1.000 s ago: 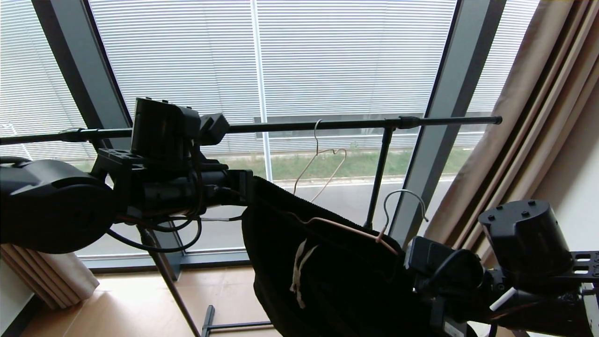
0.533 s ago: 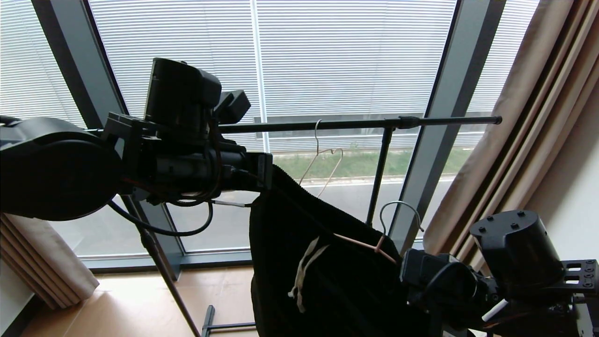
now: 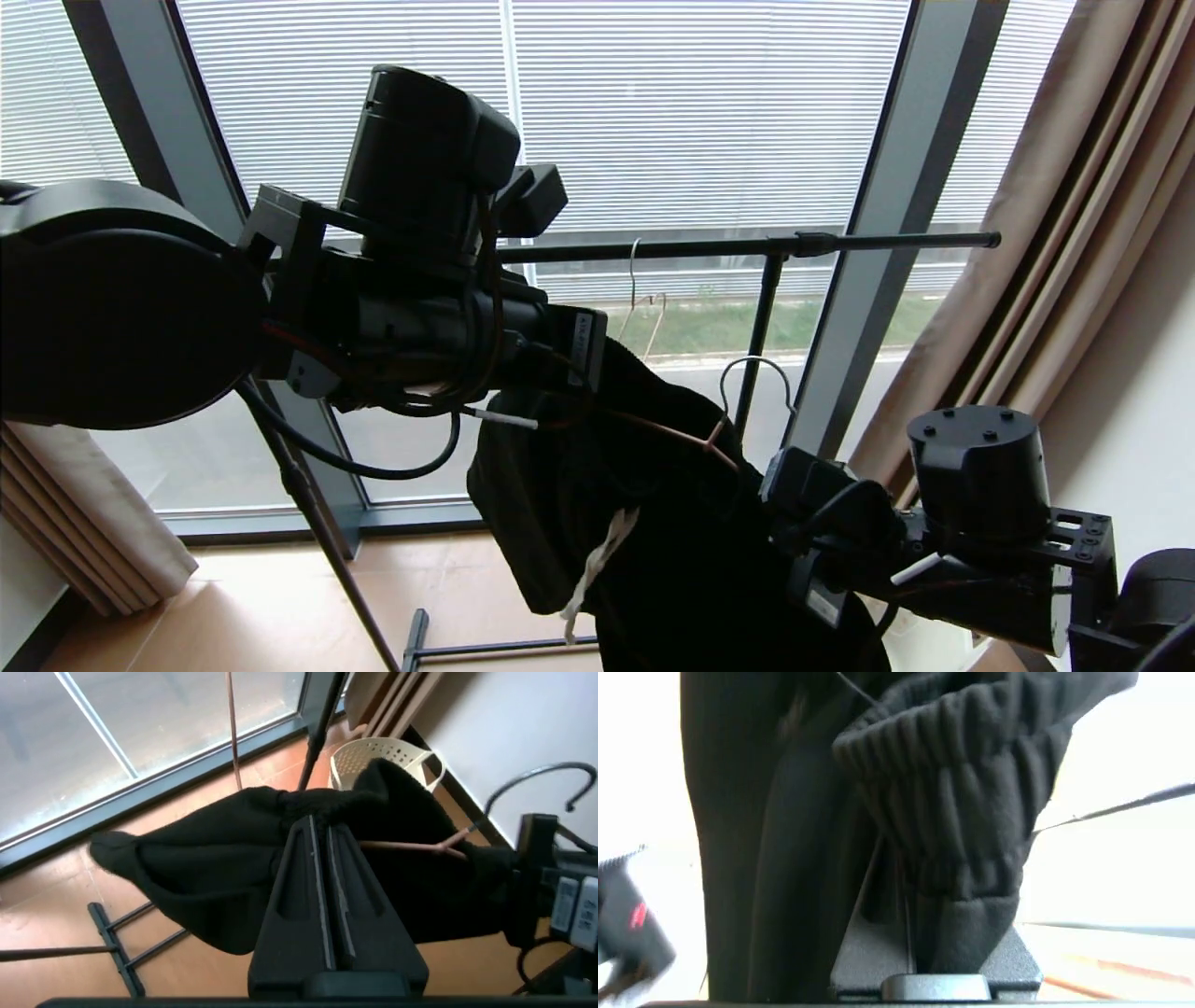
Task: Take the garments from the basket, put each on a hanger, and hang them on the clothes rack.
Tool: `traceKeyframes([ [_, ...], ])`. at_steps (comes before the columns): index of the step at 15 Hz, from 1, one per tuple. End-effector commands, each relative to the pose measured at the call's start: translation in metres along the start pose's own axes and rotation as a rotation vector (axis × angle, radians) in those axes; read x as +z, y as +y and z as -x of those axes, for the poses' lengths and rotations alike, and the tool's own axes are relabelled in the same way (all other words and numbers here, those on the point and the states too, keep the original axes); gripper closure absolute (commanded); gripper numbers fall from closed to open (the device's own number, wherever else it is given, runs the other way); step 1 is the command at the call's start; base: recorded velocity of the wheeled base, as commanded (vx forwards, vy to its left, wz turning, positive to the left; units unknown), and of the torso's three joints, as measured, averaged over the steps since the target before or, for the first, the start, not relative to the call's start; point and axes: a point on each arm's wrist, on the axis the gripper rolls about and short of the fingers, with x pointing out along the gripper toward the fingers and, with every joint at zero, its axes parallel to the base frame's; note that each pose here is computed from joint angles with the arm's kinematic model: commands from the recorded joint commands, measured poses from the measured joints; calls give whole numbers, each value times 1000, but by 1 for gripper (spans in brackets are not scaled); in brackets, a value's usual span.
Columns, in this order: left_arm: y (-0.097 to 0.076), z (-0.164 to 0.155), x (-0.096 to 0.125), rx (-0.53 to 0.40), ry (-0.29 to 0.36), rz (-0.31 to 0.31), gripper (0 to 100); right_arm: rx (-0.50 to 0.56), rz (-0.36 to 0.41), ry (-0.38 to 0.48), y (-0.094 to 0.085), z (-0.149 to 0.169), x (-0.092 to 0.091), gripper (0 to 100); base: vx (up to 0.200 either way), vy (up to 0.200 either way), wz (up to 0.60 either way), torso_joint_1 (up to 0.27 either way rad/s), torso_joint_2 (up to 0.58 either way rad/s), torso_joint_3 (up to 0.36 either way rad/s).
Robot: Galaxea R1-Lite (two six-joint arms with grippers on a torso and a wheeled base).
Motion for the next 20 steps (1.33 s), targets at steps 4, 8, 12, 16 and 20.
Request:
traceKeyframes([
  [4,-9,-3,-10,-18,34,-15,100,3,-64,12,1,-25,-19,100,0,0,0,0,0,0],
  [8,-13,-10,-21,-32,77,1,100,-21,-134,-45,-1,-36,-19,100,0,0,0,0,0,0],
  [12,-22,-20,-28,-47,106,16,100,-38,-177,-87,-2,-37,-16,100,0,0,0,0,0,0],
  [16,-34,-30,-32,-123,148,57,100,-58,-211,-142,-5,-34,-9,100,0,0,0,0,0,0],
  [20,-34,-36,-34,-114,155,55,100,-38,-204,-235,-6,-14,-1,100,0,0,0,0,0,0],
])
